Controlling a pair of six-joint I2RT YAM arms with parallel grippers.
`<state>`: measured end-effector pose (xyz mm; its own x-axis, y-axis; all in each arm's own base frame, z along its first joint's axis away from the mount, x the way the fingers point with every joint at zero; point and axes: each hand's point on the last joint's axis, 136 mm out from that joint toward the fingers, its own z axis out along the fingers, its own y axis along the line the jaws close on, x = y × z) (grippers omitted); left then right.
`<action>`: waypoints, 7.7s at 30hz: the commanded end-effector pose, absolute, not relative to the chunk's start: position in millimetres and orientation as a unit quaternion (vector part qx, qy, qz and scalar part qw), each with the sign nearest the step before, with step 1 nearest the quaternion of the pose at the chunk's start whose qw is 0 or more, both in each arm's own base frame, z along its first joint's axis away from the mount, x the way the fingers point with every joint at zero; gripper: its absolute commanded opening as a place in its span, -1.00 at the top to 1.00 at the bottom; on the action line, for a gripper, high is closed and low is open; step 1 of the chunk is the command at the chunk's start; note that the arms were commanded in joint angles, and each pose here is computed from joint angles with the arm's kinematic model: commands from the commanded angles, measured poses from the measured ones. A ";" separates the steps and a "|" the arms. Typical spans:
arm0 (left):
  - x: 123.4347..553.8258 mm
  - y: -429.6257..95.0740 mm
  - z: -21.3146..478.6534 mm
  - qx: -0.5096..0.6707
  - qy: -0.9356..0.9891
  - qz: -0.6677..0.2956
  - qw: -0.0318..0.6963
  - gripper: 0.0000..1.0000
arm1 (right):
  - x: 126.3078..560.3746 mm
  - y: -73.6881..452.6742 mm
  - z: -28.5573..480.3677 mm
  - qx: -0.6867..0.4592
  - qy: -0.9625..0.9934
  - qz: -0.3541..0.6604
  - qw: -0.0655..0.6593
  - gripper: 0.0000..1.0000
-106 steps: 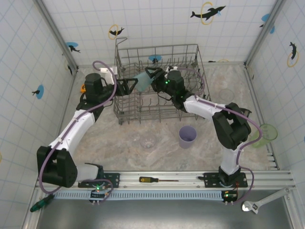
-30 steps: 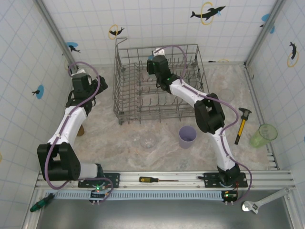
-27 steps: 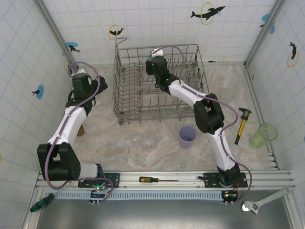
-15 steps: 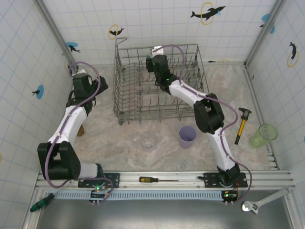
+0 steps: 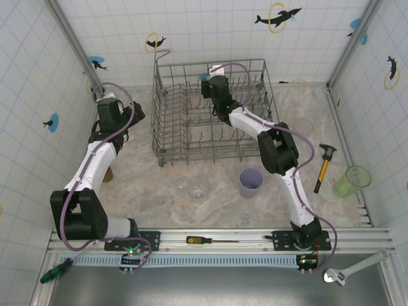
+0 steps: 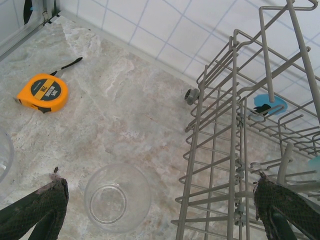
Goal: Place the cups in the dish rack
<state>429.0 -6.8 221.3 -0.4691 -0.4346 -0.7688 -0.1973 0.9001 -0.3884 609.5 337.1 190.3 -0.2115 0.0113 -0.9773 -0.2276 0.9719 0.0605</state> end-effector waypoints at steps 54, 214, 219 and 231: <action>428.2 -10.7 221.7 -0.186 0.848 -0.139 0.476 -0.95 | 604.3 357.0 261.8 -0.045 0.716 0.107 0.688 0.20; 275.4 95.7 111.5 -0.243 0.927 0.182 0.220 -0.46 | 360.6 194.8 193.6 -0.057 0.872 0.249 0.417 -0.99; 271.0 100.6 101.5 -0.246 0.928 0.180 0.216 -0.41 | 363.0 190.8 193.4 -0.042 0.872 0.248 0.420 -0.99; 273.6 107.7 68.7 -0.270 0.925 0.177 0.202 -0.31 | 369.1 187.8 203.8 -0.020 0.862 0.263 0.434 -0.99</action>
<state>272.1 103.9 76.4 -0.7790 -0.4182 -0.4671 -0.5580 0.8022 0.2123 363.1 188.8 195.8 -0.6467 0.1570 -0.7464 -0.2638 0.8722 0.4120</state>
